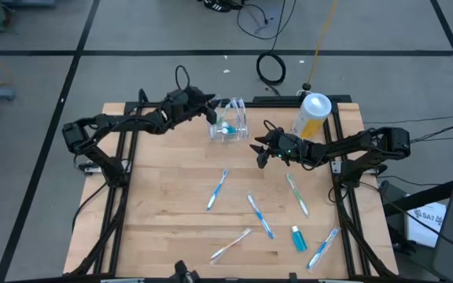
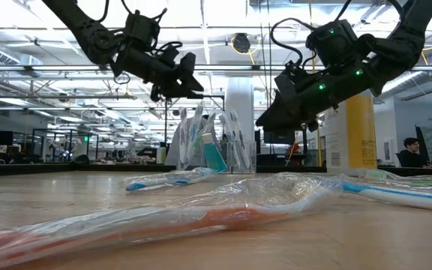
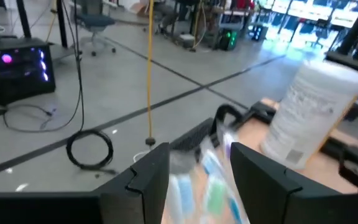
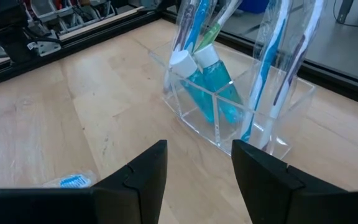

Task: Pick & Place toothbrushing station
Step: Put the blue toothbrush into the transparent organizer

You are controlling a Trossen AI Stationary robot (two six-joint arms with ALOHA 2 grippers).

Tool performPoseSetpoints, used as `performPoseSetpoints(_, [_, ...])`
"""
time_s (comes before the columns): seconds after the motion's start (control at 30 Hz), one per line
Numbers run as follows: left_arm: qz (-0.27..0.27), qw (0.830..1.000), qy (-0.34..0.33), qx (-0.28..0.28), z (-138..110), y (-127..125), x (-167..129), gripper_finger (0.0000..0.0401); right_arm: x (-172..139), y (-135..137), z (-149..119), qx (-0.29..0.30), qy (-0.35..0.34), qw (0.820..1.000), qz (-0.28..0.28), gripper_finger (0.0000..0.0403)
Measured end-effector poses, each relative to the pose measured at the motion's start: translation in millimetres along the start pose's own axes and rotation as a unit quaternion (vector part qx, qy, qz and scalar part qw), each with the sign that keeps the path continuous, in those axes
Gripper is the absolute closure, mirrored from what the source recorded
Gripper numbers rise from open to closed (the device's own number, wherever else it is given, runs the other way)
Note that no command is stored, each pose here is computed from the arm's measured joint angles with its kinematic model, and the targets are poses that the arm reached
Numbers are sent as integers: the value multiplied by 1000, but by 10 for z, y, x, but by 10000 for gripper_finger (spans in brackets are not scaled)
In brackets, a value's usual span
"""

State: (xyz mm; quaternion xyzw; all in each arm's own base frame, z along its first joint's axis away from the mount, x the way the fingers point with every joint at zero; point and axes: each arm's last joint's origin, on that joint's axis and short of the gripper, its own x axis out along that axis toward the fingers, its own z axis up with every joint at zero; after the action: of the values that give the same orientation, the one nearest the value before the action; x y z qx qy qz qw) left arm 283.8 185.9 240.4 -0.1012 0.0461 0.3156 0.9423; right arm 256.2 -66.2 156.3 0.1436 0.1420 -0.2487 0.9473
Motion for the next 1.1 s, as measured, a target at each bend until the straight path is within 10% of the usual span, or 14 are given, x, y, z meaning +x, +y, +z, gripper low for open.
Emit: performPoseSetpoints(1.1, [26, 989, 140, 36, -77, 62, 471, 224, 0, 2, 8, -3, -3, 1000, 1, 232])
